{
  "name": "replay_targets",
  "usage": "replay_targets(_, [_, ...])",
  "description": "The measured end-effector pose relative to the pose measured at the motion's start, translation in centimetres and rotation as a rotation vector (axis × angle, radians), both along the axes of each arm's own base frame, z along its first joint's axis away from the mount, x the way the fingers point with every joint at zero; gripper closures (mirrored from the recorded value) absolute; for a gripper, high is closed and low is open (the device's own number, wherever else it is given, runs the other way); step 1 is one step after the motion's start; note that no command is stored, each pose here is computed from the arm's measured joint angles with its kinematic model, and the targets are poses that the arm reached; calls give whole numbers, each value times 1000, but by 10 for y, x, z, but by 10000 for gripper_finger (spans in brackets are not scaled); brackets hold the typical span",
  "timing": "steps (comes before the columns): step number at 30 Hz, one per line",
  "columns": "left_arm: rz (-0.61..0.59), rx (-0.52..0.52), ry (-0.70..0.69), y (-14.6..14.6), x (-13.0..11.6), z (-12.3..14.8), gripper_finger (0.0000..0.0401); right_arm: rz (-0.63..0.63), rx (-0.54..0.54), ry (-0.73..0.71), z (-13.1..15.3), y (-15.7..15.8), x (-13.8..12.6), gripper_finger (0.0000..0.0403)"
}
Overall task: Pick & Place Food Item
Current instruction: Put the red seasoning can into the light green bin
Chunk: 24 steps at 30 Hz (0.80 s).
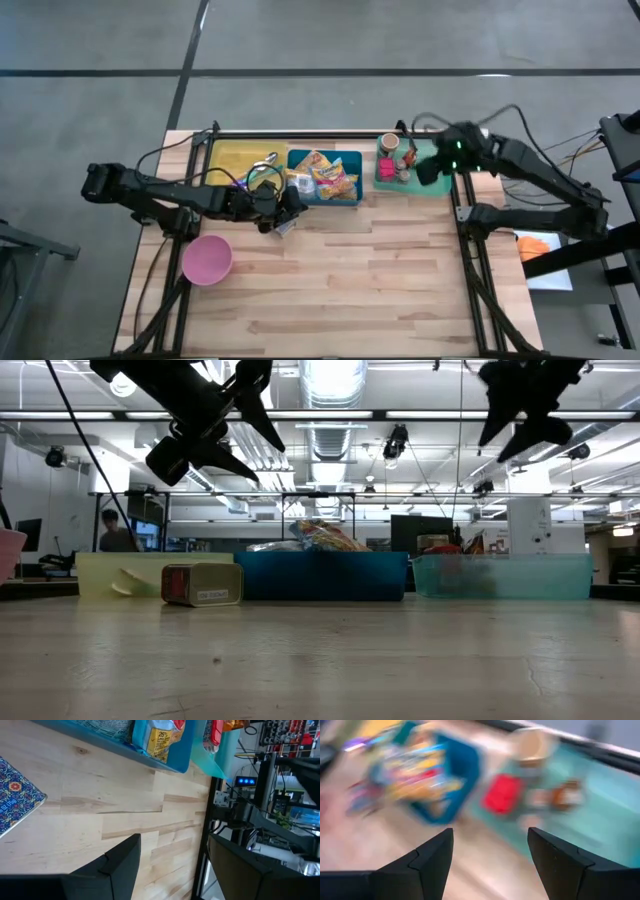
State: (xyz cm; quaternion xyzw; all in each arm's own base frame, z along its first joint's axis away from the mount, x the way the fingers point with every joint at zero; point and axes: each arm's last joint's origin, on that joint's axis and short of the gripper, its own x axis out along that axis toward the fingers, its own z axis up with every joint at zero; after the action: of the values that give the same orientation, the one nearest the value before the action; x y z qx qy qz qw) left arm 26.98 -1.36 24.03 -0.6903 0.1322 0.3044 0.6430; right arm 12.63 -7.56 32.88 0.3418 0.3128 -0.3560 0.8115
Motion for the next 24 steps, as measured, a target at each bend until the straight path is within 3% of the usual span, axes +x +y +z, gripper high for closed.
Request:
replay_targets(9, [0, 0, 0, 0, 0, 0, 164, 451, -75, -427, -13, 65, 11, 150])
replay_targets(12, [-1, 2, 0, 0, 0, 0, 164, 540, -91, -548, -17, 81, 7, 150])
replay_targets(17, [-1, 2, 1, 0, 0, 0, 164, 551, -139, -574, -30, 93, -3, 150])
replay_targets(24, [-2, 2, 1, 0, 0, 0, 164, 429, -7, -617, -34, 94, -8, 150])
